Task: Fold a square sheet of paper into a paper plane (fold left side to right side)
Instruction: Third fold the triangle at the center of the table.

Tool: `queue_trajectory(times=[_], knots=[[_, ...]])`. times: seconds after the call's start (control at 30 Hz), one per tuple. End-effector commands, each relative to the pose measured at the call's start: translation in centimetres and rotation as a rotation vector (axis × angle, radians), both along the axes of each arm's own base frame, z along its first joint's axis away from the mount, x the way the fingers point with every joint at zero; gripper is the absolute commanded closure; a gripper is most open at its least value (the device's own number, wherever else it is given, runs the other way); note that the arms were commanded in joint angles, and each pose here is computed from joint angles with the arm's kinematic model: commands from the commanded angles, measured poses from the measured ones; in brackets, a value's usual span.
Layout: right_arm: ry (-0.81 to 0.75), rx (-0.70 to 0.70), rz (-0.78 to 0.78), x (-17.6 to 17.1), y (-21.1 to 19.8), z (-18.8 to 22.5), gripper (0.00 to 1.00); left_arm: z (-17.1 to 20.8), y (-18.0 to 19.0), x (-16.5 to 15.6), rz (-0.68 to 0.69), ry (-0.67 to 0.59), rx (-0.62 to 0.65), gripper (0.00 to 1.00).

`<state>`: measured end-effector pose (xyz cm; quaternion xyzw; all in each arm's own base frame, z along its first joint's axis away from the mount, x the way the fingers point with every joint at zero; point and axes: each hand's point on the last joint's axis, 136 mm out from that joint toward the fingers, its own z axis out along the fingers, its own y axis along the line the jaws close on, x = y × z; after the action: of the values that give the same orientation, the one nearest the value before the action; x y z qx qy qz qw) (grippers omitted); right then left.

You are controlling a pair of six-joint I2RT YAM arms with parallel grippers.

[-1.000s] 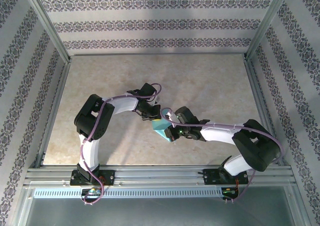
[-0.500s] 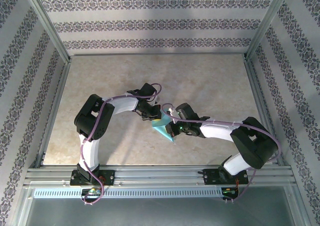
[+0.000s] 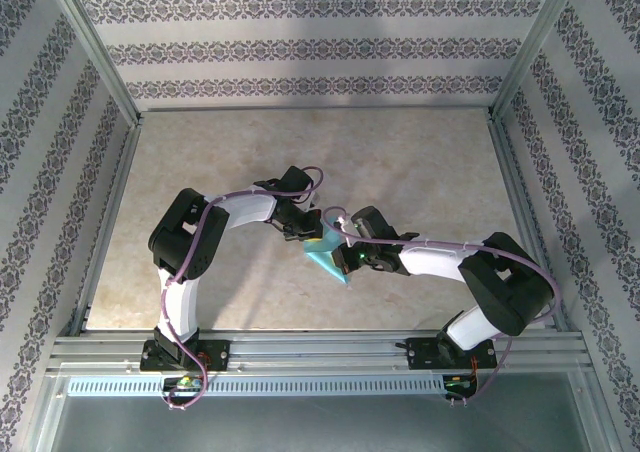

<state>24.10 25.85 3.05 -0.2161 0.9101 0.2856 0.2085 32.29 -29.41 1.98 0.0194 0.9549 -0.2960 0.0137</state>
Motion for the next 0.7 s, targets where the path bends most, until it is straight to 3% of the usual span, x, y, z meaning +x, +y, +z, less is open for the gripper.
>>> queue_trajectory(times=[0.0, 0.67], knots=[[-0.018, -0.010, -0.018, 1.02, -0.04, 0.26, 1.00, -2.01, 0.36, -0.97, -0.031, 0.019, 0.074, 1.00], [-0.012, -0.031, -0.035, 1.32, -0.27, -0.25, 1.00, -2.10, 0.37, -1.10, -0.031, 0.020, 0.071, 1.00]])
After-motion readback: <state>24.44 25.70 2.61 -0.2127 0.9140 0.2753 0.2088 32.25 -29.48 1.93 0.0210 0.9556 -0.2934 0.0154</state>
